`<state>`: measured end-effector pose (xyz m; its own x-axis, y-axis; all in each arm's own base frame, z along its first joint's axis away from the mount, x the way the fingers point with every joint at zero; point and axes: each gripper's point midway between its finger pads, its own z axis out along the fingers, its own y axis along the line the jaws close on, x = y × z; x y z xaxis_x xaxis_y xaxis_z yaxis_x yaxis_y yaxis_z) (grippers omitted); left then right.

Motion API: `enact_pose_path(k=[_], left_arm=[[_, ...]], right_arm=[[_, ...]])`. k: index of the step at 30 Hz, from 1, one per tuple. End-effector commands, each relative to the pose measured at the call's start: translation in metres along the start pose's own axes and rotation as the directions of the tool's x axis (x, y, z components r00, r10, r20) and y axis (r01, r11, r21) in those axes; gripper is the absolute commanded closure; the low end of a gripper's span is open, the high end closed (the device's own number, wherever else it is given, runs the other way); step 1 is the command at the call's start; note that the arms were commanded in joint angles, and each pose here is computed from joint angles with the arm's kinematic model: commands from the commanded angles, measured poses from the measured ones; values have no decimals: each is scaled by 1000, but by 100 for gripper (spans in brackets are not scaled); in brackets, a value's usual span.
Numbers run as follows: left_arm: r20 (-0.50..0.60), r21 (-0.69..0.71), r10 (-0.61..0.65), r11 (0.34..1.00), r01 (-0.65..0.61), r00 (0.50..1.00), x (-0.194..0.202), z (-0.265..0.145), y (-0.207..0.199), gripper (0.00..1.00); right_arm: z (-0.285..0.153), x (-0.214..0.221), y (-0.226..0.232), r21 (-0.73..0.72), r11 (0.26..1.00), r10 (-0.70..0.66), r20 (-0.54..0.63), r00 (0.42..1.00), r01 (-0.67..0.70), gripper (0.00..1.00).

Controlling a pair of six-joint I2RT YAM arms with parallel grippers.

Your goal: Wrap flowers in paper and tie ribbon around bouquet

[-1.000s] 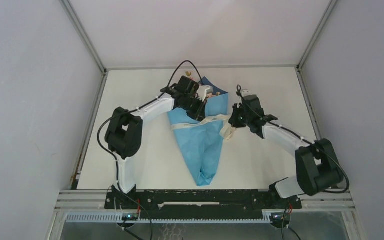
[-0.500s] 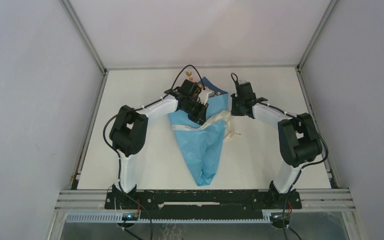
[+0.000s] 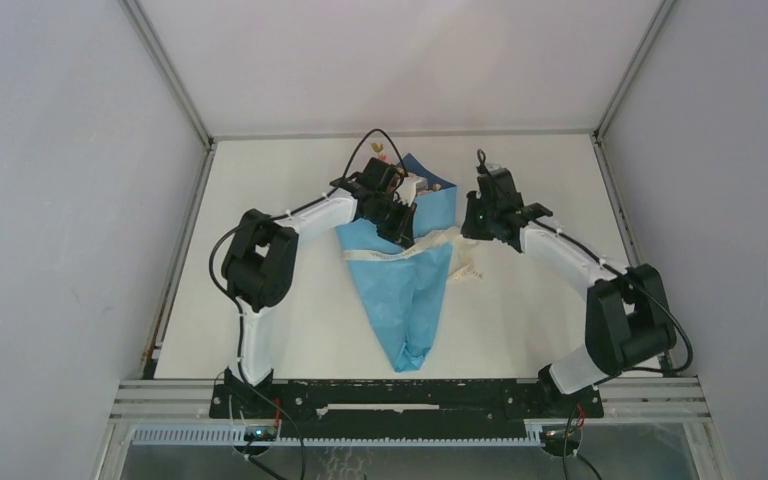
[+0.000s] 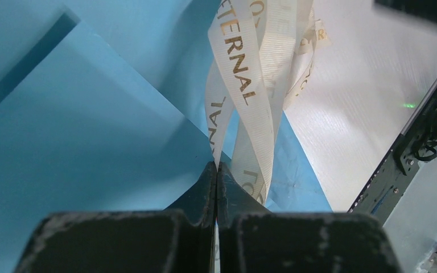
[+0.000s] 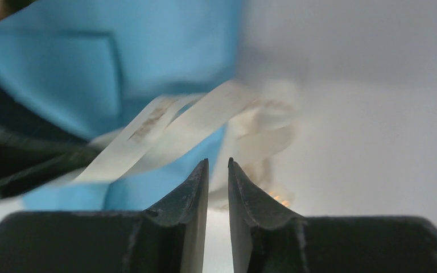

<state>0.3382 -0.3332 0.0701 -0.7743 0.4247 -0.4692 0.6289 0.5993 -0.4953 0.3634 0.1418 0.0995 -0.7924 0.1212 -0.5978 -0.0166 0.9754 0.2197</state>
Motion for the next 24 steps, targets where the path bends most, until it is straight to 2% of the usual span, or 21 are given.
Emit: enact_pose_path(k=[1,7,13,19,24], left_arm=[[87,10,18,1000,-18,996,-30,-14,-9,100],[100,23,16,1000,-19,995,-33,-19,-12,100],[118,74,19,997,-28,993,-38,-41,-34,100],[160,120,75,988,-95,984,-44,-73,-62,100],[166,91,97,989,-113,981,-48,-76,-58,100]], right_arm=[[-15,29,36,-155,986,50,-34,998,-55,74],[2,75,74,-326,943,44,-89,995,-71,81],[29,41,93,-360,932,64,85,994,-29,84],[43,14,81,-373,922,165,150,975,-99,83],[31,-6,75,-419,902,213,227,950,-102,78]])
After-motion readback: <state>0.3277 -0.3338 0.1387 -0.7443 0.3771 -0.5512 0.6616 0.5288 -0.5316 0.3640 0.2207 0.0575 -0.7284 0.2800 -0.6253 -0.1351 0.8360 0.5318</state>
